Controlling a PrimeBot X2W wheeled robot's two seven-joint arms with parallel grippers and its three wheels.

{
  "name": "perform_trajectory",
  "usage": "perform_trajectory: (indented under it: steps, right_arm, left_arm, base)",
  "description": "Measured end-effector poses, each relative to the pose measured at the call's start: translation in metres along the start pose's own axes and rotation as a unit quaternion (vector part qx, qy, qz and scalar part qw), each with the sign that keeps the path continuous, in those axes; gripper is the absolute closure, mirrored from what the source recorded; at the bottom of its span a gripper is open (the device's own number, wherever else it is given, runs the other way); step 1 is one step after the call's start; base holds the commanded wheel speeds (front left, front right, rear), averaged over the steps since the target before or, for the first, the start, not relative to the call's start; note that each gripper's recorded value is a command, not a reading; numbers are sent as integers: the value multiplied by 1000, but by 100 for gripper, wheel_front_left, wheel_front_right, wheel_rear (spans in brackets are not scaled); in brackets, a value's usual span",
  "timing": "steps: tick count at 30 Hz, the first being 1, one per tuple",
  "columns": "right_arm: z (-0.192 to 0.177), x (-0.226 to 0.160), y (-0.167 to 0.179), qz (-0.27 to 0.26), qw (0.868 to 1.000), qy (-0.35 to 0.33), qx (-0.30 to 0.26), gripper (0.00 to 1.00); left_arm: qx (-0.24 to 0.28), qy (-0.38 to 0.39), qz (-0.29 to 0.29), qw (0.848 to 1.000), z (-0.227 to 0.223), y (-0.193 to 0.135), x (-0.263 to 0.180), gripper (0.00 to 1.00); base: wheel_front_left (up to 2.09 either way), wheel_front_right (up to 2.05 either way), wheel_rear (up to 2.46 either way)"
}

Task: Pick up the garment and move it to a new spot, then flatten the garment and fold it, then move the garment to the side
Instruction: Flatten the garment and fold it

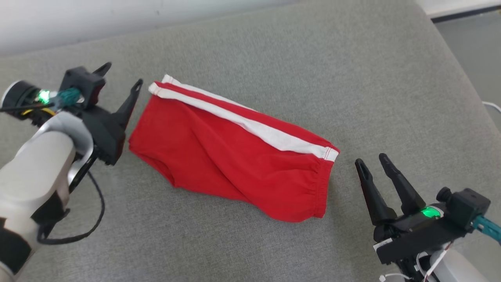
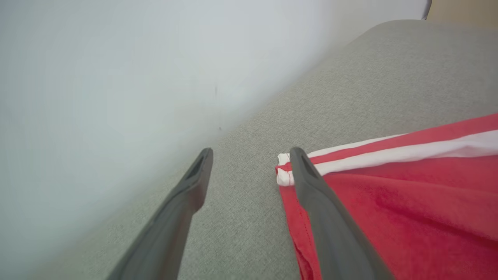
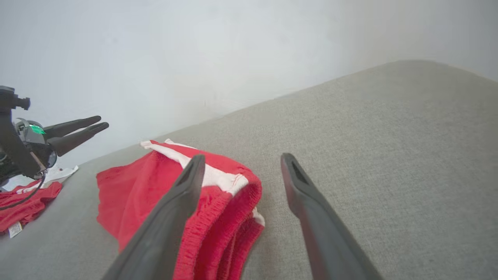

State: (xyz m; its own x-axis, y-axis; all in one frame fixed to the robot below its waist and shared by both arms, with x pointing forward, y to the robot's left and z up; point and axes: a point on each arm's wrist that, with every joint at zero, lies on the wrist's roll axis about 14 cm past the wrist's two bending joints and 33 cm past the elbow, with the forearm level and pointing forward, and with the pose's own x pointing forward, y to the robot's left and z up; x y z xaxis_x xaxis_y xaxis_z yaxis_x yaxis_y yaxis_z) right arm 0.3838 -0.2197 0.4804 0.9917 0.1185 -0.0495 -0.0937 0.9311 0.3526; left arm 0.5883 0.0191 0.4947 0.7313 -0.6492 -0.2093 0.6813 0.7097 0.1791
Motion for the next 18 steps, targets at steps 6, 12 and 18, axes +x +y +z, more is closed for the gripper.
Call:
perform_trajectory:
  steps: [6,12,18]
  right_arm:
    - [21,-15,15,-2,999,-52,-13,0]
    - [26,-30,20,-22,997,-78,-17,0]
    - [20,-39,19,-41,996,-79,-3,0]
  left_arm:
    - [-4,-4,18,1000,6,9,-23,0]
    - [-24,29,-8,999,-8,-12,-31,0]
    - [-30,106,-49,993,-34,-33,-36,0]
  base:
    - [0,0,0]
    - [0,0,0]
    - [0,0,0]
